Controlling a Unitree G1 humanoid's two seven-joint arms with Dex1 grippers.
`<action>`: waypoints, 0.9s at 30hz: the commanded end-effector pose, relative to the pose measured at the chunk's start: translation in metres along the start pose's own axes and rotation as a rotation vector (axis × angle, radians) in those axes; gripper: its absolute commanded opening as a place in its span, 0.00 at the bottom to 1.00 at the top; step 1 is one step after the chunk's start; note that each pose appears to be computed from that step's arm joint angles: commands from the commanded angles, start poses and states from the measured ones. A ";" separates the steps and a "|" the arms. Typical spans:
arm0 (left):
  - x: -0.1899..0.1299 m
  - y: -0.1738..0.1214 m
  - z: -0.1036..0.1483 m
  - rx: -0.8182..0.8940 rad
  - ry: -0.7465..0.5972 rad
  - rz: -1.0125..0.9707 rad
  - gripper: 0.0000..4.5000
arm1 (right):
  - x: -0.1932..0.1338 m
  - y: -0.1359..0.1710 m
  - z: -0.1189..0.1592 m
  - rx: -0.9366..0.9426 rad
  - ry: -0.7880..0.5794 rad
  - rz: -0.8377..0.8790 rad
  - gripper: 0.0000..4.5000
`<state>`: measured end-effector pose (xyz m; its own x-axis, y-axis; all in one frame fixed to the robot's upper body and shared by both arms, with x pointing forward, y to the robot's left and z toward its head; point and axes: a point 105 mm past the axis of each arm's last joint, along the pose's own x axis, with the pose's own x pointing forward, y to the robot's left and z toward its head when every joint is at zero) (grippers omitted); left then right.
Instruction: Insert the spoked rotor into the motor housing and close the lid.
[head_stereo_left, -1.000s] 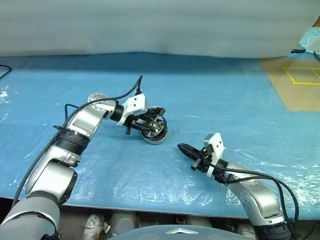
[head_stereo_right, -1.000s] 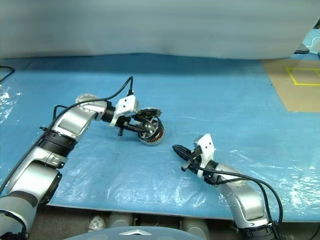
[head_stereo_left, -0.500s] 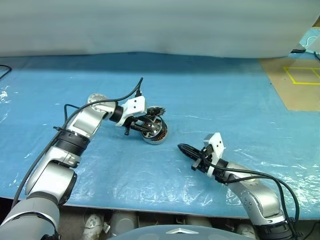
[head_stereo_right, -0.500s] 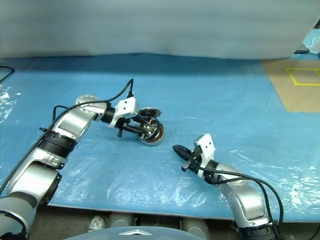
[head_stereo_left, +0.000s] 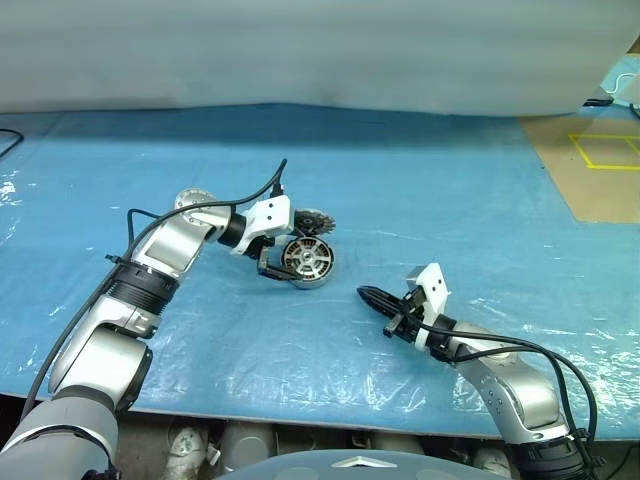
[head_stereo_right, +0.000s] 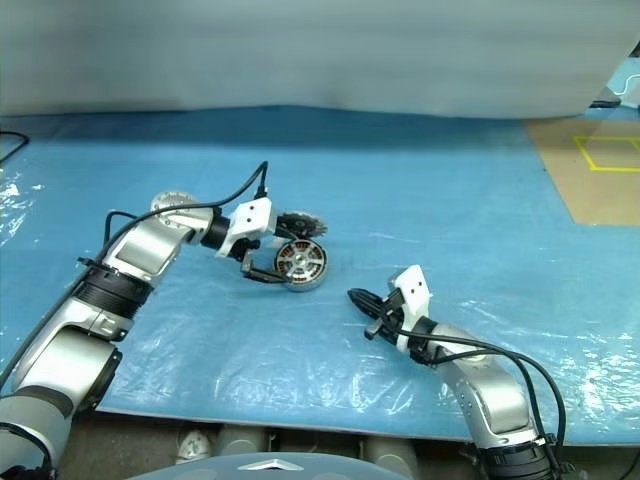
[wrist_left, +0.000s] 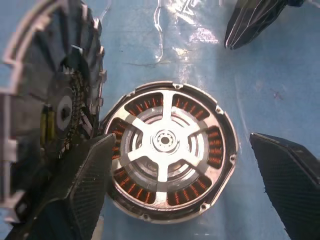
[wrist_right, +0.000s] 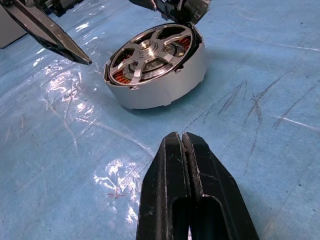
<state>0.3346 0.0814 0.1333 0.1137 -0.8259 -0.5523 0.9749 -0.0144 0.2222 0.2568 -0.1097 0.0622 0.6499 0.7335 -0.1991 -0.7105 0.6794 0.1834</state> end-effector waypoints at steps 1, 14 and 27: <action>-0.009 -0.008 0.029 0.009 -0.125 -0.035 0.83 | -0.001 0.002 0.007 -0.019 -0.018 0.014 0.00; -0.005 -0.035 -0.004 -0.189 -0.155 0.063 0.01 | -0.007 0.000 0.015 -0.045 -0.030 -0.005 0.00; -0.008 -0.024 -0.017 -0.293 -0.313 0.455 0.01 | -0.007 -0.006 0.014 -0.046 -0.017 -0.025 0.00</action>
<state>0.3122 0.0962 0.1038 0.4855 -0.8409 -0.2392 0.8730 0.4808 0.0819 0.2595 -0.1196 0.0685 0.6750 0.7072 -0.2105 -0.6927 0.7056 0.1492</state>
